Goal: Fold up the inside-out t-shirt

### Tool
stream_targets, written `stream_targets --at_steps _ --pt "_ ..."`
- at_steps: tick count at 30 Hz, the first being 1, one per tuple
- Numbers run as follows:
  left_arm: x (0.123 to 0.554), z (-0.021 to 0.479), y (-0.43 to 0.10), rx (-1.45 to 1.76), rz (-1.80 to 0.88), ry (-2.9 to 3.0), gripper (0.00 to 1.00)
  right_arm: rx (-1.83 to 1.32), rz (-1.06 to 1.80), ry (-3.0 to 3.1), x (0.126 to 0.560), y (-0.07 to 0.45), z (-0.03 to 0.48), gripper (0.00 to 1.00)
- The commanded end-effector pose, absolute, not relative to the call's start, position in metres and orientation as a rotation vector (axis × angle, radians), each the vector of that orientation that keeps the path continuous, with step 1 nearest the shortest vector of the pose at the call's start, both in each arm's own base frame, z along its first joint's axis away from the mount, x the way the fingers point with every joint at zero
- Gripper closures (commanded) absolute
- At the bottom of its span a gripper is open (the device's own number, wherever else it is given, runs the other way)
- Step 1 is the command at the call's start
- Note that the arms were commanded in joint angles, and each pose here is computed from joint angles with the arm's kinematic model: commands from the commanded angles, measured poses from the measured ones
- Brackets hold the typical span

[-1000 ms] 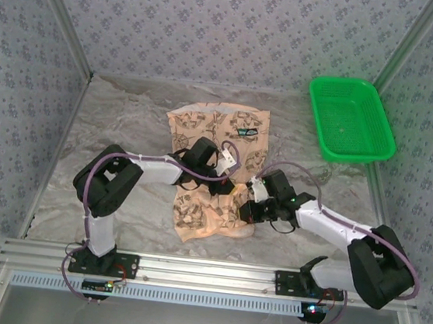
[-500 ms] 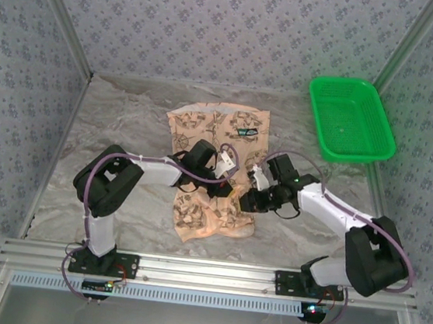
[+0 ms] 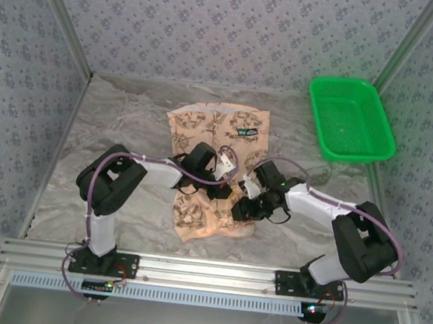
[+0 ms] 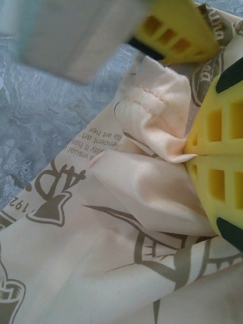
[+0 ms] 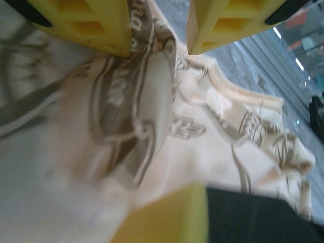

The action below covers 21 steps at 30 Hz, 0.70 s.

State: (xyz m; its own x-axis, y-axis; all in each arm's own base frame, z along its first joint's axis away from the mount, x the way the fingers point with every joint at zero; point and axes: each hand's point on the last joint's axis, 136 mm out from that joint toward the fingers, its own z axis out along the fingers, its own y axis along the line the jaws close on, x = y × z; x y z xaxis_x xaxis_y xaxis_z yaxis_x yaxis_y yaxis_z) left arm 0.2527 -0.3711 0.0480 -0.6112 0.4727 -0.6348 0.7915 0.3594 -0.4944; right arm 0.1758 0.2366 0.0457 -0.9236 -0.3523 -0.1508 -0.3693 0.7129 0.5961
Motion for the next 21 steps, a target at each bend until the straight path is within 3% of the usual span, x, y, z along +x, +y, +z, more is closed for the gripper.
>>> stream_targets --at_steps 1,4,7,12,17,21 --pt "0.251 0.051 -0.378 1.107 -1.169 2.224 1.00 -0.691 1.143 2.843 0.151 0.249 0.060 0.66" --pt "0.252 0.050 -0.377 1.099 -1.163 2.235 0.95 -0.843 1.352 2.746 0.120 0.262 0.083 0.69" --pt "0.254 0.050 -0.377 1.077 -1.153 2.247 0.85 -0.895 1.347 2.727 0.111 0.260 0.091 0.65" --pt "0.261 0.074 -0.370 0.971 -1.112 2.226 0.70 -0.695 1.150 2.660 0.158 0.240 0.107 0.56" --pt "0.254 0.103 -0.364 0.951 -1.127 2.224 0.65 -0.365 0.873 2.633 0.210 0.197 0.109 0.53" --pt "0.241 0.112 -0.357 0.922 -1.153 2.259 0.64 -0.336 0.863 2.639 0.214 0.201 0.103 0.52"
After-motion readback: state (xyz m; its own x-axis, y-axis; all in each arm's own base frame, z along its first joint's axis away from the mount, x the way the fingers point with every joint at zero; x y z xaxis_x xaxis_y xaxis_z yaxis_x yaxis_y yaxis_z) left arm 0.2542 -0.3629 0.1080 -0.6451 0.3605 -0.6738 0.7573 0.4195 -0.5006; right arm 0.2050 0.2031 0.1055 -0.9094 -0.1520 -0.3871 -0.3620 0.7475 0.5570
